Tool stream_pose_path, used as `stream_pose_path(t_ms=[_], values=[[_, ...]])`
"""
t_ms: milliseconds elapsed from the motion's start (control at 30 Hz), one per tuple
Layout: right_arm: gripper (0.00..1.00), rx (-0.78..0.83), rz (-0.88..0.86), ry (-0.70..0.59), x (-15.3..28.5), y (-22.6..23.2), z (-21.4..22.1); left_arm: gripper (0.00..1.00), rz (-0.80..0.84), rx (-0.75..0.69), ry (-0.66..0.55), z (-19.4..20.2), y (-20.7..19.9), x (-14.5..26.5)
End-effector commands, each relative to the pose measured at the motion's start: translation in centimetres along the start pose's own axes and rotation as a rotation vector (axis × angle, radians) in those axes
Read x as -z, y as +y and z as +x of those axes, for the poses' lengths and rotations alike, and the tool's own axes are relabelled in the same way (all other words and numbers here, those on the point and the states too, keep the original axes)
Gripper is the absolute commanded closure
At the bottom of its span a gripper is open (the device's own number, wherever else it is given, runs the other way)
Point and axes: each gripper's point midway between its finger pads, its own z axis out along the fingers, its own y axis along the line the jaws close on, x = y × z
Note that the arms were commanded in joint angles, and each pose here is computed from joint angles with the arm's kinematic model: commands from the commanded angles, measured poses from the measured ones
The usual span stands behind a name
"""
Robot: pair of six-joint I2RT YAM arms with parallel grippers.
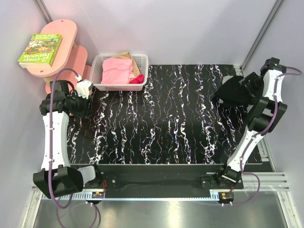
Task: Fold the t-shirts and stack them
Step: Put the neatly folded tshirt into the corner of the board with the right arm
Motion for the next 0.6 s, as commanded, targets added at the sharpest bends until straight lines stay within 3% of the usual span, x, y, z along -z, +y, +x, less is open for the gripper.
stream_pose_path(t_ms=[0, 233, 267, 367, 567], values=[[0.00, -0.027, 0.068, -0.159, 6.6, -1.0, -1.2, 0.63, -0.017, -0.027, -0.050, -1.6, 0.4, 1.1], [0.00, 0.075, -0.105, -0.379, 17.0, 4.9, -0.9, 0.63, 0.007, -0.016, -0.051, -1.3, -0.2, 1.1], [0.01, 0.099, -0.135, -0.353, 17.6, 5.6, -0.1, 0.63, 0.003, -0.019, -0.049, -1.3, -0.1, 1.1], [0.00, 0.124, -0.181, -0.311, 17.4, 7.2, 0.5, 0.63, -0.004, -0.019, -0.051, -1.2, -0.2, 1.3], [0.01, 0.119, -0.136, -0.188, 10.0, 7.4, 0.2, 0.63, -0.013, -0.013, -0.044, -1.2, 0.0, 1.6]])
